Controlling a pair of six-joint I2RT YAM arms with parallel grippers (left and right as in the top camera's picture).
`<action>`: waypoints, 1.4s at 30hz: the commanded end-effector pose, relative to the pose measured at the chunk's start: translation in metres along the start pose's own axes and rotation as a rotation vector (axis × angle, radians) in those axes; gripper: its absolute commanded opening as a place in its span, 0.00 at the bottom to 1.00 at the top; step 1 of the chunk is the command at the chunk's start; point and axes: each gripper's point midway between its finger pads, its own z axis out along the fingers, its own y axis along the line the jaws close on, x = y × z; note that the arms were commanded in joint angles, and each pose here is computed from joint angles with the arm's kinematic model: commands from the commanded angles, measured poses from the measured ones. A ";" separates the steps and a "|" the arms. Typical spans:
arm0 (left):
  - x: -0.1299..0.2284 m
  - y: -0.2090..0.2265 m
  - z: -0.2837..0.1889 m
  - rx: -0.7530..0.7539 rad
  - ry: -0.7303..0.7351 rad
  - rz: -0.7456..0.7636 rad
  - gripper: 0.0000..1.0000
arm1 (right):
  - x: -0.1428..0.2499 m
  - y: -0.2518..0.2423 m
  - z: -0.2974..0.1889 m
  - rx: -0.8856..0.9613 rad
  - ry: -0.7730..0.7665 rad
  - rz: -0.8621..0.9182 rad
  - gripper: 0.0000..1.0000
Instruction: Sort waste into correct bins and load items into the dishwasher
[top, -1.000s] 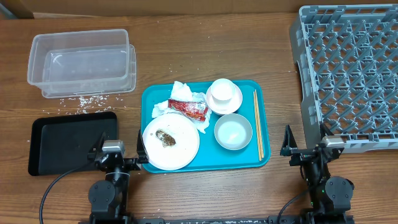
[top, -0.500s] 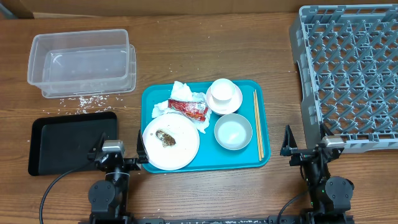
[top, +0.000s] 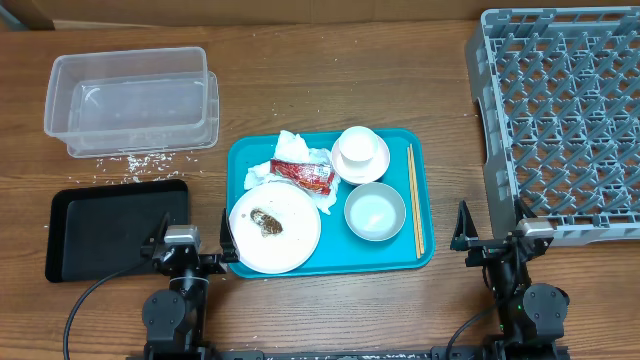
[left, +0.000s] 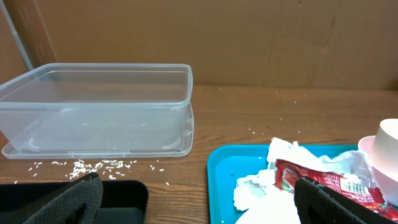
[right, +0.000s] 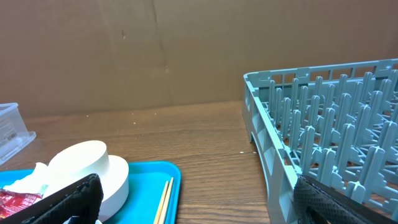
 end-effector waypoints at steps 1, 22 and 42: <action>0.000 -0.001 0.000 0.008 -0.007 0.025 1.00 | 0.001 -0.002 0.000 0.007 -0.005 0.001 1.00; 0.000 -0.001 0.000 0.008 -0.007 0.026 1.00 | 0.001 -0.002 0.000 0.007 -0.005 0.001 1.00; -0.004 0.021 -0.001 -0.120 -0.022 0.069 1.00 | 0.001 -0.002 0.000 0.007 -0.005 0.001 1.00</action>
